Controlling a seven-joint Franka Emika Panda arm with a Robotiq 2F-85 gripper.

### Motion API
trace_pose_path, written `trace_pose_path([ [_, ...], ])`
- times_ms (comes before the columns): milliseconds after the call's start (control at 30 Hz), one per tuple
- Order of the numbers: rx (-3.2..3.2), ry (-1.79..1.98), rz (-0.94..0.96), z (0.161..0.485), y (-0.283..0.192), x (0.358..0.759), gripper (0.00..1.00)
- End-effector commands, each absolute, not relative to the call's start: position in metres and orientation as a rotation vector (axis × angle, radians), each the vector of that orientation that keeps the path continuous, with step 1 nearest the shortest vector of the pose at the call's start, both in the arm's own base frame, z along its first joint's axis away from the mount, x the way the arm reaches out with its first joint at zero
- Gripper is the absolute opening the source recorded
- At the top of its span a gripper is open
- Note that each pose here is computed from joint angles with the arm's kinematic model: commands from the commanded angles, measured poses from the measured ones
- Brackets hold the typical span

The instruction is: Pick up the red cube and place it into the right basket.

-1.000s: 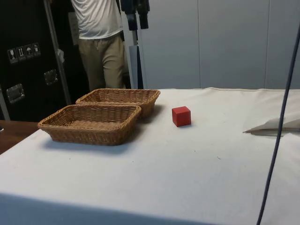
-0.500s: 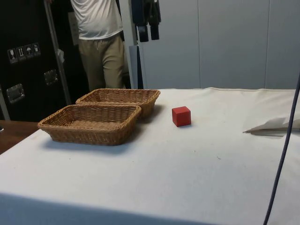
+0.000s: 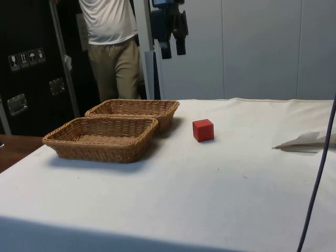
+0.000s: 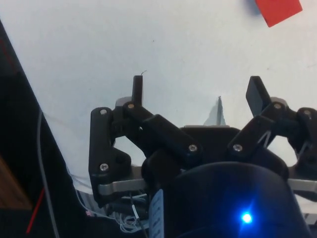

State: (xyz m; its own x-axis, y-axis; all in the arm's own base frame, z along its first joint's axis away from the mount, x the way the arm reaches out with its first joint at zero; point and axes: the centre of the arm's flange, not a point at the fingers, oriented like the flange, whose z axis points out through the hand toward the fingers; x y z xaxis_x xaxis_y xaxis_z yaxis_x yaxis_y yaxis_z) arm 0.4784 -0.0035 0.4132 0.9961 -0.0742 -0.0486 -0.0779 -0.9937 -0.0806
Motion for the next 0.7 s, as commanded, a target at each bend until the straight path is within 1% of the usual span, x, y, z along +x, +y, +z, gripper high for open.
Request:
trace_pose_path([
  [0, -3.054, 0.14, 0.057, 0.411, -0.004, 0.477, 1.0],
  [667, -3.044, 0.299, 0.087, 0.378, -0.005, 0.462, 1.0],
])
